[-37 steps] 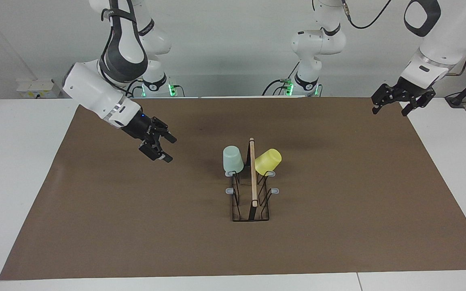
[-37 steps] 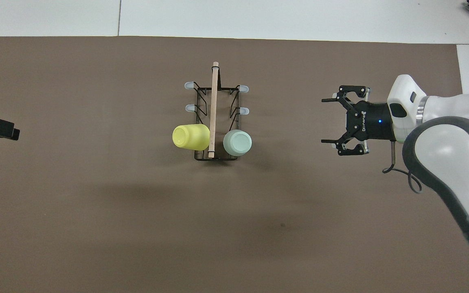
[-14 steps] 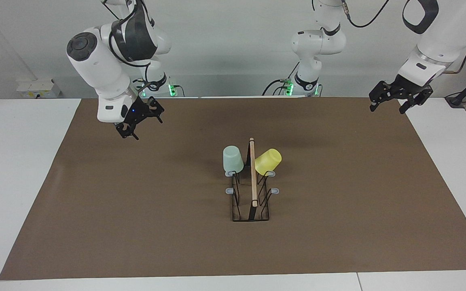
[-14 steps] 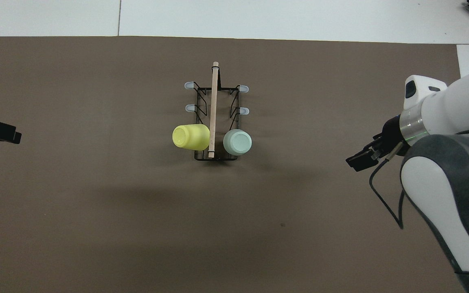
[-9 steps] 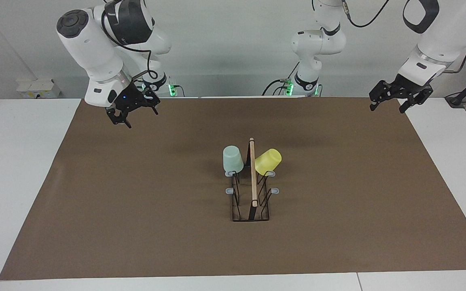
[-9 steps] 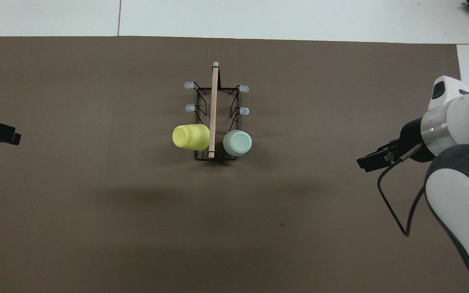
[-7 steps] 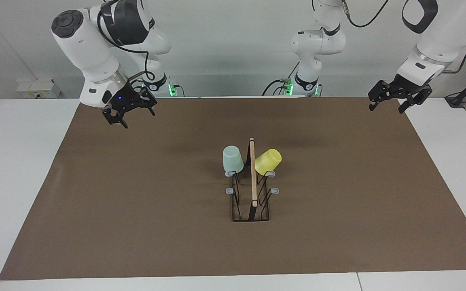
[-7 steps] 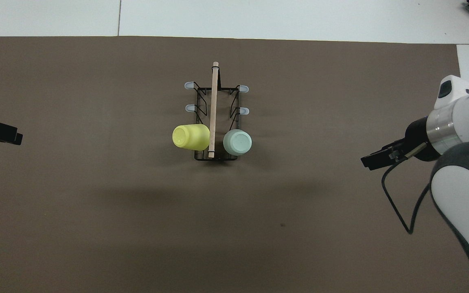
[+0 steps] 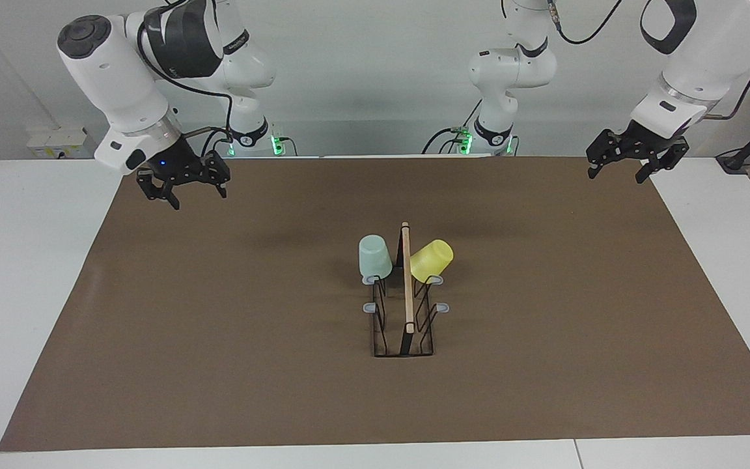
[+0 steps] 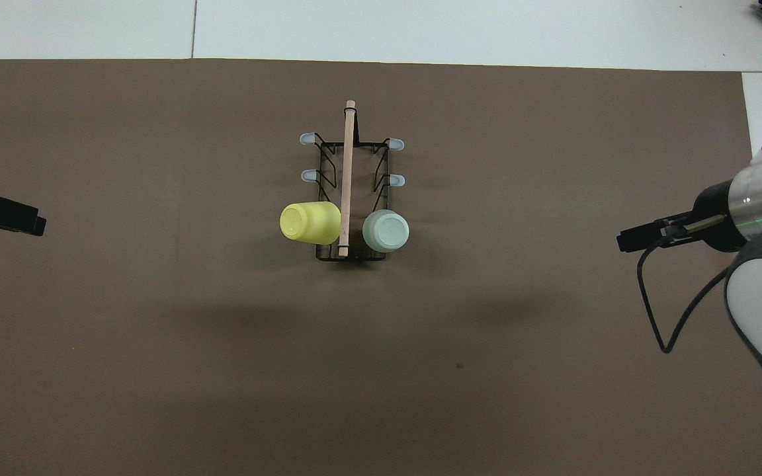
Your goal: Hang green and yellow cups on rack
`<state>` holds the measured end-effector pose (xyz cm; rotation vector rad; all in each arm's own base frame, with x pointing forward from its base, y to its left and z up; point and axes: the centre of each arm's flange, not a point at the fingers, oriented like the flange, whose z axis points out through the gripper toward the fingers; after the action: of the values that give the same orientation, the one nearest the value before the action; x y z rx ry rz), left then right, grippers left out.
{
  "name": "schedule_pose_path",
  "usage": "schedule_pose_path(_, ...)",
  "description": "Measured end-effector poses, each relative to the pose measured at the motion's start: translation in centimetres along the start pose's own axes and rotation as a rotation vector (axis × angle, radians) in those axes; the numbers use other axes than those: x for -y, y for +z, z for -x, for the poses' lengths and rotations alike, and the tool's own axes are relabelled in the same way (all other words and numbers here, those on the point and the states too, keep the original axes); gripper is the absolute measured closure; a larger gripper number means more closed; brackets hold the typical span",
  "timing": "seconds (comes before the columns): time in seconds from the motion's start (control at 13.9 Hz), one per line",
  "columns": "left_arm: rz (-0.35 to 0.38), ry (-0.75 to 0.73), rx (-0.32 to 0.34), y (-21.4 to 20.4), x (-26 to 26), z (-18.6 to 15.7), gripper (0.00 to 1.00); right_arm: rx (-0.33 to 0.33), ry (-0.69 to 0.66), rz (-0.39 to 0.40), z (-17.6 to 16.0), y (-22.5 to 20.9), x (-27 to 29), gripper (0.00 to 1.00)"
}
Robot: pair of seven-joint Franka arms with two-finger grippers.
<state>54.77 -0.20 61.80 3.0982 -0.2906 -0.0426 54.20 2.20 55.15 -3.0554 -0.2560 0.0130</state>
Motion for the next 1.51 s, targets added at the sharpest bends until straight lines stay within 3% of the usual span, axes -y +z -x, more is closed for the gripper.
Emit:
schedule_pose_path(0.58,0.000,-0.007,0.000,0.0,0.4,0.1,0.00,-0.025,0.201,0.036,-0.4,-0.6,0.7,0.00)
schedule_pose_path(1.51,0.001,-0.009,0.004,0.0,0.5,0.1,0.00,-0.041,0.200,0.035,-0.9,-0.5,2.2,0.00)
